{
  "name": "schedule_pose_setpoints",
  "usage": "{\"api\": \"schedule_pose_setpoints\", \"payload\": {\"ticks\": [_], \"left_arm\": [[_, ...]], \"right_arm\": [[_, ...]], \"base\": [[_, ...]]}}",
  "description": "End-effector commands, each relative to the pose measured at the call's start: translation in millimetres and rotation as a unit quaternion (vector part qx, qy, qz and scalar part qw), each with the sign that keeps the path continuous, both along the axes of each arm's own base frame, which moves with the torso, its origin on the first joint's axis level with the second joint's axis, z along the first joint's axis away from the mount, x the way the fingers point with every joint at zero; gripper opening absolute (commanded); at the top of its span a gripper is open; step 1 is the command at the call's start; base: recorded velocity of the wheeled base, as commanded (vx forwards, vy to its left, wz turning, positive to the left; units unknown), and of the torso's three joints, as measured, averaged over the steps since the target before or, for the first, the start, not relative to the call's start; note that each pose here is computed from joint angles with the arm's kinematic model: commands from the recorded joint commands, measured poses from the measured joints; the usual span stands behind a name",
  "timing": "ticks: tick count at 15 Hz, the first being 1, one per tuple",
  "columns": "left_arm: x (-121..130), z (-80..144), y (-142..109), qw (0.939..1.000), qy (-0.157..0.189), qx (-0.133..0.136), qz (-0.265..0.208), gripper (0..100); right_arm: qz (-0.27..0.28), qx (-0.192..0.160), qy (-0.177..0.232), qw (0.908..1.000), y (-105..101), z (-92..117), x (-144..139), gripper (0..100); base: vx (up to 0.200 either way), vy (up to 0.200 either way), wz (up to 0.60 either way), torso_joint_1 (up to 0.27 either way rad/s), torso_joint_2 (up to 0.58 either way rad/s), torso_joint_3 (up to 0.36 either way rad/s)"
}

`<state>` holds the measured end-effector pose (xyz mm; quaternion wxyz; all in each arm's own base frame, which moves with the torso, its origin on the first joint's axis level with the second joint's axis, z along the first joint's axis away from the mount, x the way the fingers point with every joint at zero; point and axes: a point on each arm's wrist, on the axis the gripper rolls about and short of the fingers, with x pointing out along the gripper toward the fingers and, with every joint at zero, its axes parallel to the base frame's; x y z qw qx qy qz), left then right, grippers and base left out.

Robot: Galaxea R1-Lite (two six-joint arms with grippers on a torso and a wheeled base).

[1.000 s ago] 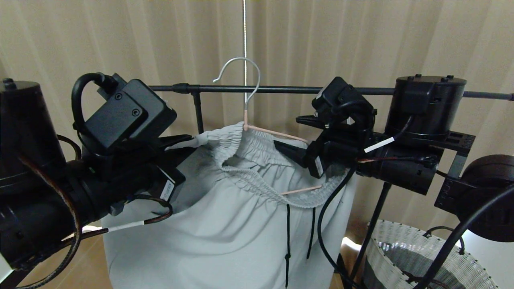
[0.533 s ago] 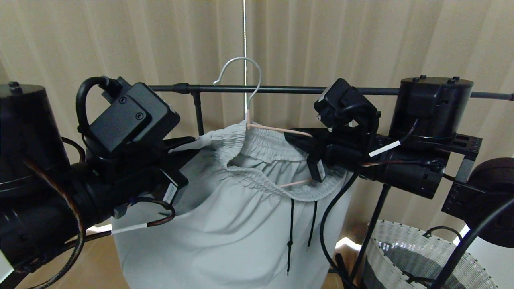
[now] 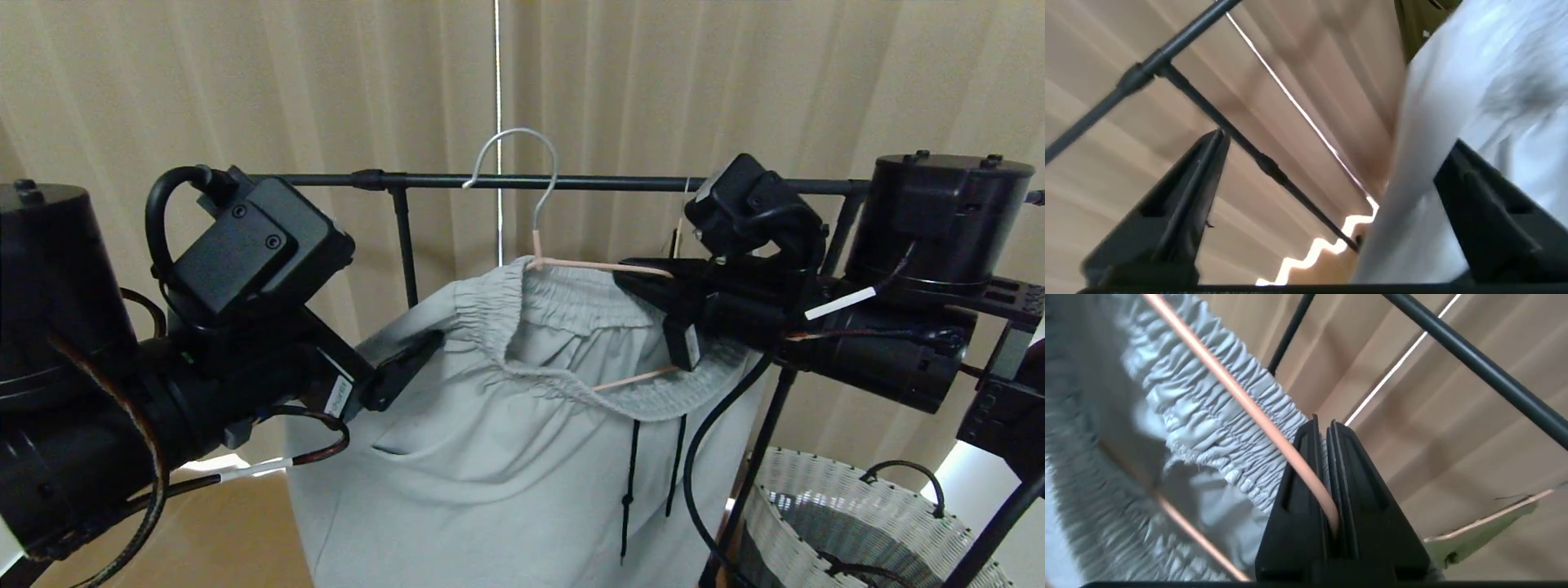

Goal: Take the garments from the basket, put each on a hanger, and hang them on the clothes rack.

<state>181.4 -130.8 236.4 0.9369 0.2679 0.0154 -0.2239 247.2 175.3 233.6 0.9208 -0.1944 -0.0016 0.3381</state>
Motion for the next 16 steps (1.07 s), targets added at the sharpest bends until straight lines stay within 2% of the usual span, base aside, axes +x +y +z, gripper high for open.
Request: {"api": "schedule_pose_setpoints", "payload": {"ticks": [1, 2, 5, 9, 11, 16], "left_arm": [[-3.8, -1.4, 7.7, 0.9998, 0.008, -0.018, 0.007, 100], [-8.6, -3.9, 12.0, 0.9995, 0.015, -0.028, -0.002, 100], [-15.9, -13.9, 22.6, 0.9993, 0.028, -0.026, -0.005, 100], [-20.1, -63.0, 31.8, 0.9977, 0.064, -0.019, 0.012, 100], [-20.3, -68.0, 30.8, 0.9982, 0.052, -0.028, 0.008, 100], [-24.3, -77.5, 36.3, 0.9973, 0.069, -0.025, 0.005, 100]], "right_arm": [[-0.034, 0.009, -0.013, 0.9993, -21.8, 9.1, 1.0, 0], [-0.048, 0.010, -0.015, 0.9987, -31.2, 11.0, 1.7, 0], [-0.068, 0.020, -0.025, 0.9972, -44.0, 18.8, 0.9, 0], [-0.069, 0.065, -0.026, 0.9951, -50.6, 33.5, -10.9, 0], [-0.068, 0.073, -0.030, 0.9945, -51.9, 37.7, -14.3, 0], [-0.068, 0.077, -0.032, 0.9942, -52.2, 39.8, -14.9, 0]], "base": [[0.000, 0.000, 0.00, 0.000, 0.00, 0.000], [0.000, 0.000, 0.00, 0.000, 0.00, 0.000], [0.000, 0.000, 0.00, 0.000, 0.00, 0.000], [0.000, 0.000, 0.00, 0.000, 0.00, 0.000], [0.000, 0.000, 0.00, 0.000, 0.00, 0.000], [0.000, 0.000, 0.00, 0.000, 0.00, 0.000]]}}
